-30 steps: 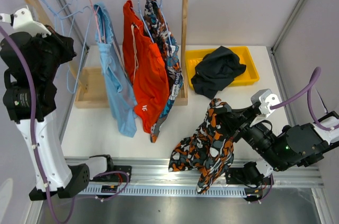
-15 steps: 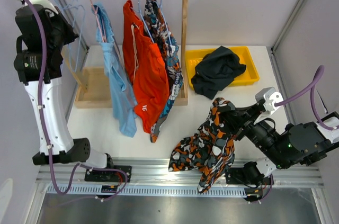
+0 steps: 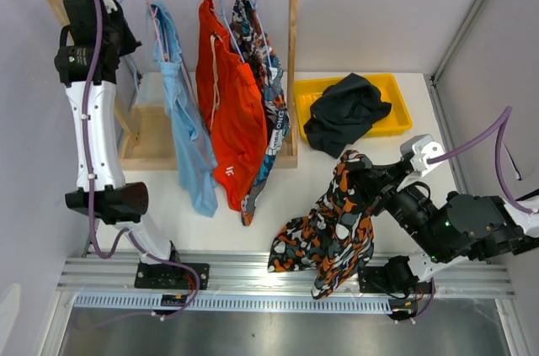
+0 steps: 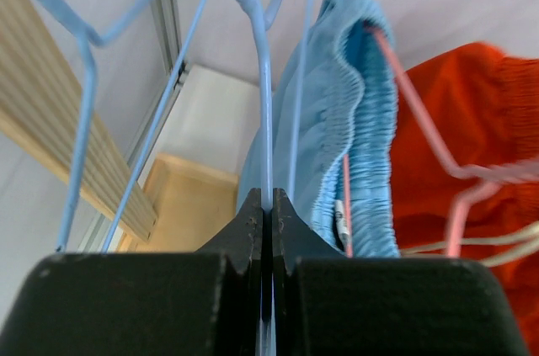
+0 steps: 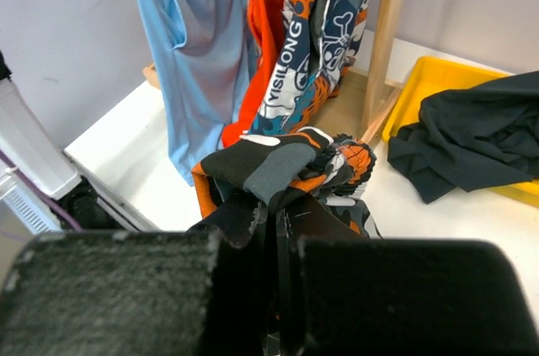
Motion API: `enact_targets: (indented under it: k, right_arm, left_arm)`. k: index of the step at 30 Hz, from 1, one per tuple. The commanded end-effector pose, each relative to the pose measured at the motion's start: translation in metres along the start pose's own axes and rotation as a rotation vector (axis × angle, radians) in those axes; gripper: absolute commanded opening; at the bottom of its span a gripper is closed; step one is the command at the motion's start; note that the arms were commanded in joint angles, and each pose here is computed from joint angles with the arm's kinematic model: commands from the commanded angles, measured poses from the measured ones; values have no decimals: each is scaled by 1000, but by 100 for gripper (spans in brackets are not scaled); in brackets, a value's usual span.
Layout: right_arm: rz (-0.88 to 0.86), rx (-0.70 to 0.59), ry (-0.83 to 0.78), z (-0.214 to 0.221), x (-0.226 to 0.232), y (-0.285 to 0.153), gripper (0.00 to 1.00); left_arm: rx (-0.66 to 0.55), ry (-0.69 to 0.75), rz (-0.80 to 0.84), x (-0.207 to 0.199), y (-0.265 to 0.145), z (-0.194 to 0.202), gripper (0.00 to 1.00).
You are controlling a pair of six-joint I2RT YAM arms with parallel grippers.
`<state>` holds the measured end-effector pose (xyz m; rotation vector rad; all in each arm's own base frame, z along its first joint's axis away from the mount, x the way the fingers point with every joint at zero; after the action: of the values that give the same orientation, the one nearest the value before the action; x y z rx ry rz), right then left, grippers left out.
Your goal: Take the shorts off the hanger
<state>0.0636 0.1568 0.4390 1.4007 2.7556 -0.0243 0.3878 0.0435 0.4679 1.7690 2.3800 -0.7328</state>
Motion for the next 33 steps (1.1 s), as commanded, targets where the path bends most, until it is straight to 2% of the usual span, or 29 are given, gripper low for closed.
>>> enact_targets:
  k: [1, 2, 7, 10, 12, 14, 18, 19, 21, 26, 28, 33]
  right_arm:
    - [18, 2, -20, 0, 3, 11, 0]
    - [16, 16, -43, 2, 4, 14, 0]
    - [-33, 116, -64, 17, 17, 42, 0]
    - [-37, 129, -53, 19, 19, 55, 0]
    - [-20, 119, -49, 16, 17, 61, 0]
    - [15, 104, -56, 10, 12, 67, 0]
    - [129, 94, -62, -3, -16, 95, 0]
    - [143, 73, -43, -15, -23, 98, 0]
    - [140, 51, -34, -28, -32, 107, 0]
    - [288, -21, -61, -72, -79, 139, 0]
    - [299, -47, -59, -84, -91, 154, 0]
    - [440, -106, -88, -110, -155, 209, 0]
  left_arm:
    - [-16, 30, 4, 3, -7, -3, 0]
    - [12, 32, -6, 6, -1, 7, 0]
    - [-1, 37, -12, 17, -17, 23, 0]
    - [2, 38, -23, 25, -30, 35, 8]
    - [5, 37, -23, 28, -34, 40, 30]
    - [-9, 28, -7, 28, -45, 42, 60]
    - [-41, 8, 43, 26, -71, 40, 81]
    - [-40, 8, 60, 25, -76, 41, 98]
    - [-69, 3, 79, 26, -94, 39, 99]
    - [-94, -19, 138, 25, -129, 42, 99]
    - [-108, -25, 162, 26, -144, 45, 99]
    - [-103, -31, 249, 27, -162, 66, 99]
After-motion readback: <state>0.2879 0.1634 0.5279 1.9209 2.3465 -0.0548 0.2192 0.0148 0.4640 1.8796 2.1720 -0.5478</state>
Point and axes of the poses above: each gripper's point midway between its finger pads, its own y axis out along the fingers, its own x axis along the line the jaws close on, z = x × y, the point moved 6 cm from there along -y, back along the fingers, and after that the axes turned 11 degrees about -y, right-handed, at the moved point
